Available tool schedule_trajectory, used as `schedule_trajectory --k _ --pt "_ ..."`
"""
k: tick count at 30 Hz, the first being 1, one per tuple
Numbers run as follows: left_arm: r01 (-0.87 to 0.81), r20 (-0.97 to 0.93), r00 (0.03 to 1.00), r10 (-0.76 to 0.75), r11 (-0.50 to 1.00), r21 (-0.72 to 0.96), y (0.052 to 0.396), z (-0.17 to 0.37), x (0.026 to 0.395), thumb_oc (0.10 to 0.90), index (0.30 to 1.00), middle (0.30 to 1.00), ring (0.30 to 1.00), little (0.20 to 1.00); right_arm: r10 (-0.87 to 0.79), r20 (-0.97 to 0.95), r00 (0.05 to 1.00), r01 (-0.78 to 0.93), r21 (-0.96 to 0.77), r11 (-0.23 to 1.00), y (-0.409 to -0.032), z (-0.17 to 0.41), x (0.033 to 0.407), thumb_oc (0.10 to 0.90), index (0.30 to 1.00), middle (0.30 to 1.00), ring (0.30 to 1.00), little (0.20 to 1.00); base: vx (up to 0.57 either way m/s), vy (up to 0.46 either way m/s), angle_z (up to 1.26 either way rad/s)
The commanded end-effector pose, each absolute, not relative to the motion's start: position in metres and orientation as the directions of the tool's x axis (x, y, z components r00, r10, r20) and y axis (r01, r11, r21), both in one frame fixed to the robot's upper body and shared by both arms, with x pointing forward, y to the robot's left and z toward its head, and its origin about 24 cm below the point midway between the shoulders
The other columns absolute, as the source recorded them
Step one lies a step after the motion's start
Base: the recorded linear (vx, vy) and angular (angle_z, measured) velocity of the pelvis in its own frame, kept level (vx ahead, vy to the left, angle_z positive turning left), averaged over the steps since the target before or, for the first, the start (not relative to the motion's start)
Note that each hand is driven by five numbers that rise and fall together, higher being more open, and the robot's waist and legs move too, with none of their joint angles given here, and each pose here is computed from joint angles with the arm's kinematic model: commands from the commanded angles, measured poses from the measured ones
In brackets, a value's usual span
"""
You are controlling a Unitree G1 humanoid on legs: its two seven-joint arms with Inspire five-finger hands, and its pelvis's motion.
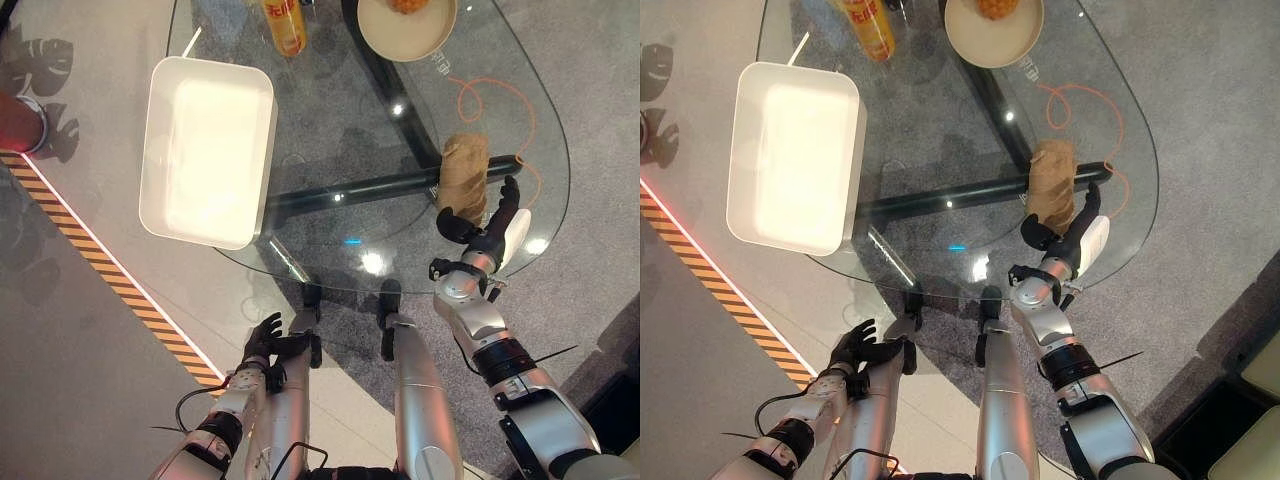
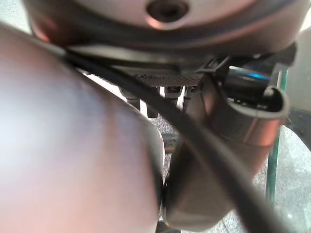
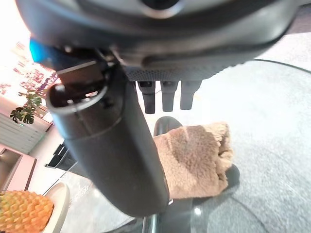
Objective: Wipe the table with a cloth and put it in the basket.
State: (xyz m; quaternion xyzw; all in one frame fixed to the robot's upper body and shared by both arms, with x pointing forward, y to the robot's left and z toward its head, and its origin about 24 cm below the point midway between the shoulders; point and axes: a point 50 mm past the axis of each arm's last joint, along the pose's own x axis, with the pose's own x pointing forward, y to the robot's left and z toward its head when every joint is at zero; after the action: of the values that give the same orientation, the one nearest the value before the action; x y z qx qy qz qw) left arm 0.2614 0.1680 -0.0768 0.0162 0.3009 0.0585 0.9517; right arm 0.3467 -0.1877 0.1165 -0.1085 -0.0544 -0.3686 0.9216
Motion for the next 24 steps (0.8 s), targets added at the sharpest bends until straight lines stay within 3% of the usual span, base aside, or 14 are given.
schedule_trajectory --k 1,14,24 --pt "-0.111 -0.669 0.732 0.129 0.991 0.070 0.157 -0.105 0.224 0.800 0.900 0.900 0.900 0.900 -0.720 0.317 0.617 0.770 -0.057 0.635 -0.206 0.151 0.340 0.800 0.900 0.900 0.900 0.900 0.03 0.013 0.01" --pt "-0.113 -0.652 0.748 0.123 0.992 0.058 0.156 -0.098 0.232 0.800 0.900 0.900 0.900 0.900 -0.732 0.298 0.612 0.778 -0.059 0.626 -0.210 0.158 0.346 0.800 0.900 0.900 0.900 0.900 0.00 0.001 0.00" --pt "-0.101 -0.652 0.751 0.109 0.994 0.050 0.153 -0.097 0.233 0.800 0.900 0.900 0.900 0.900 -0.683 0.310 0.661 0.736 -0.092 0.671 -0.200 0.156 0.350 0.800 0.900 0.900 0.900 0.900 0.00 0.008 0.02"
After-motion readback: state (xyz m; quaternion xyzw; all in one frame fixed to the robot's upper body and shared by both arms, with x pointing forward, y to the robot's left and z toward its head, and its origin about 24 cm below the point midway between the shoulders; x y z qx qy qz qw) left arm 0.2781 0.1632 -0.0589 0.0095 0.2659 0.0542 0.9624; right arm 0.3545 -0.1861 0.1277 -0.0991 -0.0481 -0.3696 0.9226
